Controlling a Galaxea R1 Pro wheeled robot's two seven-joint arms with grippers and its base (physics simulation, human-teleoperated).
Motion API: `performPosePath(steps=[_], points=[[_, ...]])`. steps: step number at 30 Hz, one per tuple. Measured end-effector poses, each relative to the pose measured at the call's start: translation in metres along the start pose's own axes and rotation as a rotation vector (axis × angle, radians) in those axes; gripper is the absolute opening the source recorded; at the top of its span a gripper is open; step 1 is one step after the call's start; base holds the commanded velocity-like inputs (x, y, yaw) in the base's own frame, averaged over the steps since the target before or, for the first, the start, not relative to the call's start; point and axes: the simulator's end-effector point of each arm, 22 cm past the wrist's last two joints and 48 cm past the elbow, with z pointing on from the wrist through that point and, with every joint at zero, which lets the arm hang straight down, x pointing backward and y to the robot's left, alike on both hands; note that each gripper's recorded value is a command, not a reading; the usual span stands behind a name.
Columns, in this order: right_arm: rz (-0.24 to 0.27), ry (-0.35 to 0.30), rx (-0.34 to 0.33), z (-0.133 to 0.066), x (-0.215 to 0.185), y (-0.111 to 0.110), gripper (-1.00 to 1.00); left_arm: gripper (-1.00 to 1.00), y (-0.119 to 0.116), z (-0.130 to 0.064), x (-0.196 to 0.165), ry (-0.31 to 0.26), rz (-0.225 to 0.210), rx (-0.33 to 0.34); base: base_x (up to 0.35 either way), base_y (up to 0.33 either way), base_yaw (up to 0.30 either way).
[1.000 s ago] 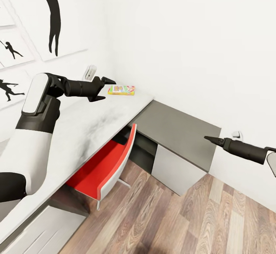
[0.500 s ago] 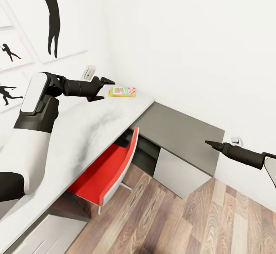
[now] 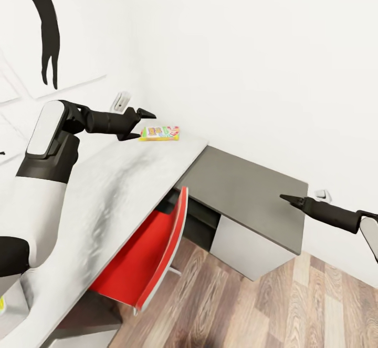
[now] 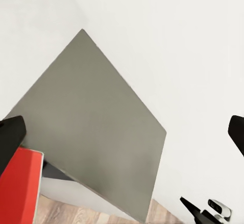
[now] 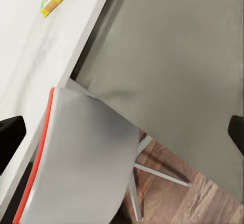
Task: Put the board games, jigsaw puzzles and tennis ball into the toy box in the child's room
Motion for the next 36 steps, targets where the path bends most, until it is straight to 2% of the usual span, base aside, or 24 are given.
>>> performPosePath(steps=[18,36], points=[[0.006,0.007,0.000,0.003,0.003,0.001,1.00,1.00,0.014,-0.006,-0.005,-0.010,0.000,-0.025,0.019,0.008,-0.266],[0.001,0.000,-0.014,0.005,0.002,0.008,1.00,1.00,0.028,-0.012,-0.009,-0.019,-0.004,-0.052,0.025,0.000,-0.058]])
